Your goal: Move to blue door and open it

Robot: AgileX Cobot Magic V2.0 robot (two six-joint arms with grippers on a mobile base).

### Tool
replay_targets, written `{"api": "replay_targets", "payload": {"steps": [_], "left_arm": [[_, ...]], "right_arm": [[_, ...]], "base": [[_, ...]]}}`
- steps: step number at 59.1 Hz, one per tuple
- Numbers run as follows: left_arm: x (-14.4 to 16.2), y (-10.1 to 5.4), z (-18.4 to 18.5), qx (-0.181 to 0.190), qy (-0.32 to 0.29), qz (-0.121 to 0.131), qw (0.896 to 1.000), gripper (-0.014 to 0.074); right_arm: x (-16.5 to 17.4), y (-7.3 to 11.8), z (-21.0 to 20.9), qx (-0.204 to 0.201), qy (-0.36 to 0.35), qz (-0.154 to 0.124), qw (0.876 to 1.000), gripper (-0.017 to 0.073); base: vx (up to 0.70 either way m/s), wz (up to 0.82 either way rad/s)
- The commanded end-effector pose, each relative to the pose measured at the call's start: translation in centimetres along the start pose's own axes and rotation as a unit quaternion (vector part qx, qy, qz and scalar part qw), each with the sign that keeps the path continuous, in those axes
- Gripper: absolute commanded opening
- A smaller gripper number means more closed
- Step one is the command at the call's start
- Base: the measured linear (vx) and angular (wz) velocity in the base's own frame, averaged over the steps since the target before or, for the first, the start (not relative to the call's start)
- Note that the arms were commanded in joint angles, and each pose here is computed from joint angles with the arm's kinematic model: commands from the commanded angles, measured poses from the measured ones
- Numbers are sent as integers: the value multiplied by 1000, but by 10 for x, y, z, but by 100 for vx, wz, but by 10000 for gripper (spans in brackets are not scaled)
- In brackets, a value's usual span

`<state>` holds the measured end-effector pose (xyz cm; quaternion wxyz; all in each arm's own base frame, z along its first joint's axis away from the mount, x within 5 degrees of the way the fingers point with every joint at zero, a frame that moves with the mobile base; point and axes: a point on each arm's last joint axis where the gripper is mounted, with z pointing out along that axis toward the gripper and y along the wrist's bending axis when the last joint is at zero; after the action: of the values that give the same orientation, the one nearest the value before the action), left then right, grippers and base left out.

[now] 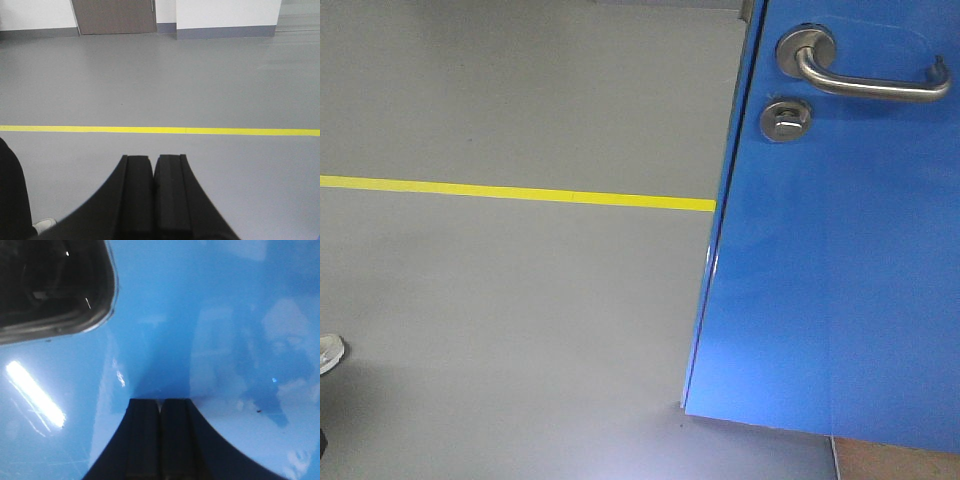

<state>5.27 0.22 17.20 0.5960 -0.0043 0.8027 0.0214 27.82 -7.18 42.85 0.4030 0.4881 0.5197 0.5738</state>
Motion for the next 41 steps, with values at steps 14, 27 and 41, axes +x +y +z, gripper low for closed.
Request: {"api": "replay_targets", "payload": {"steps": [14,27,41], "left_arm": [[-6,0,-1,-2,-44,-2,999,70],[-6,0,-1,-2,-44,-2,999,70],[-6,0,-1,-2,-44,-2,999,70]], "right_arm": [[6,18,-7,-35,-2,-2,999,6],[13,25,-16,-47,0,-13,999,6],[22,48,-44,-95,-73,-47,992,6]], "base": [[8,-5],[4,-3],[0,0]]}}
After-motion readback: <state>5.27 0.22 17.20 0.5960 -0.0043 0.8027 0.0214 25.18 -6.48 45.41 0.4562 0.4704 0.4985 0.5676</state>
